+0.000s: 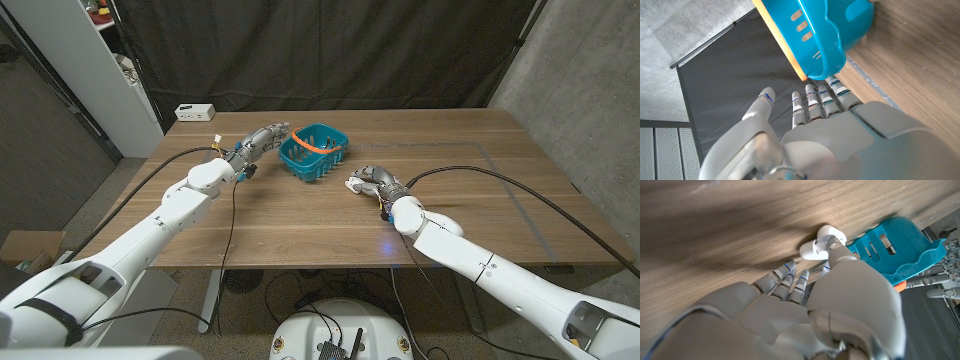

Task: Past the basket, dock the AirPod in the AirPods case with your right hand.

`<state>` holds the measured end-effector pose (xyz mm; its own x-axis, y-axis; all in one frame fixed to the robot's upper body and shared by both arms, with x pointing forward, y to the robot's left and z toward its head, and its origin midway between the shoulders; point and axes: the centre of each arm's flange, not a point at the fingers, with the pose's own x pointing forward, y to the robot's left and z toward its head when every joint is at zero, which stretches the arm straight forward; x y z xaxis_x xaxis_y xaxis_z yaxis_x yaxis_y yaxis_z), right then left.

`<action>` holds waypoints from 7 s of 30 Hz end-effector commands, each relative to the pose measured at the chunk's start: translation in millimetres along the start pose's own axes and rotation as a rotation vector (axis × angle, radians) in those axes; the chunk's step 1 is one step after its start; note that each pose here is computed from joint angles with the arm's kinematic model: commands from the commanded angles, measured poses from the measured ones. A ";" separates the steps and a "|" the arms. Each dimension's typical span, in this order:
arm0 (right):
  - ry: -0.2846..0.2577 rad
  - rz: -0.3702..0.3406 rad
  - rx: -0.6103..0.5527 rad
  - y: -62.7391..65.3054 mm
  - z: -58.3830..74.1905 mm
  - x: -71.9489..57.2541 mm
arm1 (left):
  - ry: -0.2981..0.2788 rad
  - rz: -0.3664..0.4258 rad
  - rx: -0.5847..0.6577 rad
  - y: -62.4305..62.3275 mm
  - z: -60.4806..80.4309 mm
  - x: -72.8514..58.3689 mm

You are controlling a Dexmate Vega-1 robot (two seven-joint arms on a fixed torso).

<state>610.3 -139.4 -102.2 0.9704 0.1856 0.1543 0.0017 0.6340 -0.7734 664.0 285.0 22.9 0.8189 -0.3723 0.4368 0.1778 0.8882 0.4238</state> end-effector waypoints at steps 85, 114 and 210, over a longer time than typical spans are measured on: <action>-0.229 0.454 -0.374 -82.0 15.2 -17.5 | -0.001 0.015 0.027 1.2 -8.9 -0.5; -0.162 0.345 -0.313 -88.4 24.1 -43.9 | -0.019 0.007 0.048 10.0 -7.1 -4.6; -0.188 -0.326 -0.173 -48.5 40.4 -72.3 | -0.153 0.120 0.070 13.6 3.8 -7.2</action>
<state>525.7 -151.9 -82.3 0.9260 0.1120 0.3604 0.2624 0.4954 -0.8281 684.0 295.0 27.0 0.7922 -0.3369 0.5088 0.0892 0.8887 0.4497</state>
